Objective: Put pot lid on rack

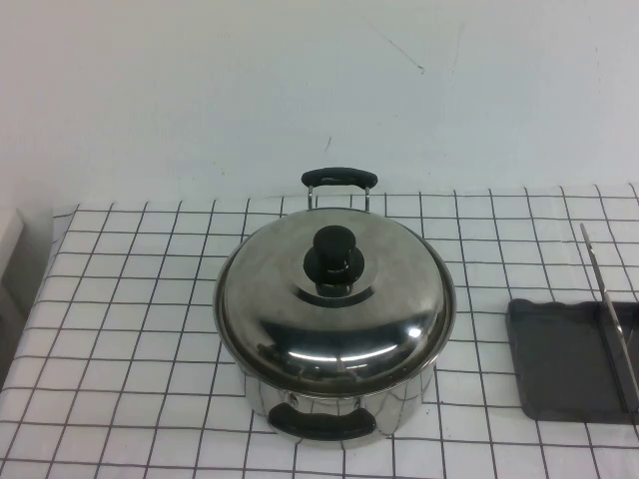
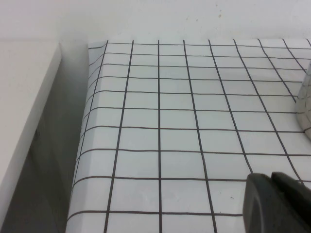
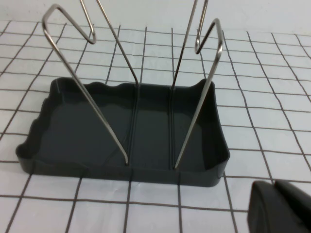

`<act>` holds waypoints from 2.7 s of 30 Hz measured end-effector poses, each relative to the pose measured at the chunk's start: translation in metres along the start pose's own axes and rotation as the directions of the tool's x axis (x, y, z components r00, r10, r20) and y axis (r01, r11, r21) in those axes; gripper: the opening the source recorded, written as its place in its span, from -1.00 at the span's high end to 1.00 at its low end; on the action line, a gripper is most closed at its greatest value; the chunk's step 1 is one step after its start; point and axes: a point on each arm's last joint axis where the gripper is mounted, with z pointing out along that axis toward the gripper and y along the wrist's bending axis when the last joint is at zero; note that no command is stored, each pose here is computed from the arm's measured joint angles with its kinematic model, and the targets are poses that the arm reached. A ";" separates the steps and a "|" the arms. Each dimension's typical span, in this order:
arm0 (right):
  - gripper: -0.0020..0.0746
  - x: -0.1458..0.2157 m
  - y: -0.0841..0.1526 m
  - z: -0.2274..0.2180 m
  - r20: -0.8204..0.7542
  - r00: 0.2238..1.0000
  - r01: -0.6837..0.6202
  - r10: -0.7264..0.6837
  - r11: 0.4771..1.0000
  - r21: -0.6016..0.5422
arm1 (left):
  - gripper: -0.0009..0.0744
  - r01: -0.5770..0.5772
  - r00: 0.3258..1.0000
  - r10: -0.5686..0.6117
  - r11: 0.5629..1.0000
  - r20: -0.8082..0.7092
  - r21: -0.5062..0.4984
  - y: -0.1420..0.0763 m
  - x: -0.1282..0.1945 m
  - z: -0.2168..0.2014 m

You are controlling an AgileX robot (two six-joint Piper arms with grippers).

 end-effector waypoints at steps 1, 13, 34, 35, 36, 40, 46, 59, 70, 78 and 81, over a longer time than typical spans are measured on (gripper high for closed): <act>0.95 0.000 0.000 0.000 0.000 1.000 0.000 0.000 1.000 0.000 | 0.98 0.000 1.000 0.000 1.000 0.000 0.000 0.000 0.000 0.000; 0.95 0.000 0.000 0.000 0.000 1.000 0.000 0.000 1.000 0.000 | 0.98 0.000 1.000 0.000 1.000 0.000 0.000 0.000 0.000 0.000; 0.95 0.000 0.000 0.000 0.000 1.000 0.000 0.000 1.000 0.000 | 0.98 0.000 1.000 0.000 1.000 0.000 0.000 0.000 0.000 0.000; 0.95 0.000 0.000 0.000 0.000 1.000 0.000 0.000 1.000 0.000 | 0.98 0.000 1.000 0.000 1.000 0.000 0.000 0.000 0.000 0.000; 0.95 0.000 0.000 0.000 0.000 1.000 0.000 0.000 1.000 0.000 | 0.98 0.000 1.000 0.000 1.000 0.000 0.000 0.000 0.000 0.000; 0.95 0.000 0.000 0.000 0.000 1.000 0.000 0.000 1.000 0.000 | 0.98 0.000 1.000 0.000 1.000 0.000 0.000 0.000 0.000 0.000; 0.95 0.000 0.000 0.000 0.000 1.000 0.000 0.000 1.000 0.000 | 0.98 0.348 0.936 -0.350 0.933 0.014 0.094 -0.007 -0.003 0.000; 0.95 0.000 0.000 0.000 0.000 1.000 0.000 0.000 1.000 0.000 | 0.98 0.675 0.683 -0.716 0.695 0.146 0.248 -0.006 -0.024 -0.003; 0.95 0.000 0.000 0.000 0.000 1.000 0.000 0.000 1.000 0.000 | 0.98 0.264 0.936 -0.315 0.923 0.156 0.281 -0.035 -0.139 -0.037; 0.95 0.000 0.000 0.000 0.000 1.000 0.000 0.000 1.000 0.000 | 0.94 -0.003 1.000 0.006 0.973 -0.013 0.230 -0.046 -0.180 0.026; 0.95 0.000 0.000 0.000 0.000 1.000 0.000 0.000 1.000 0.000 | 0.68 -0.093 0.995 0.100 0.960 -0.014 0.266 -0.060 -0.177 0.047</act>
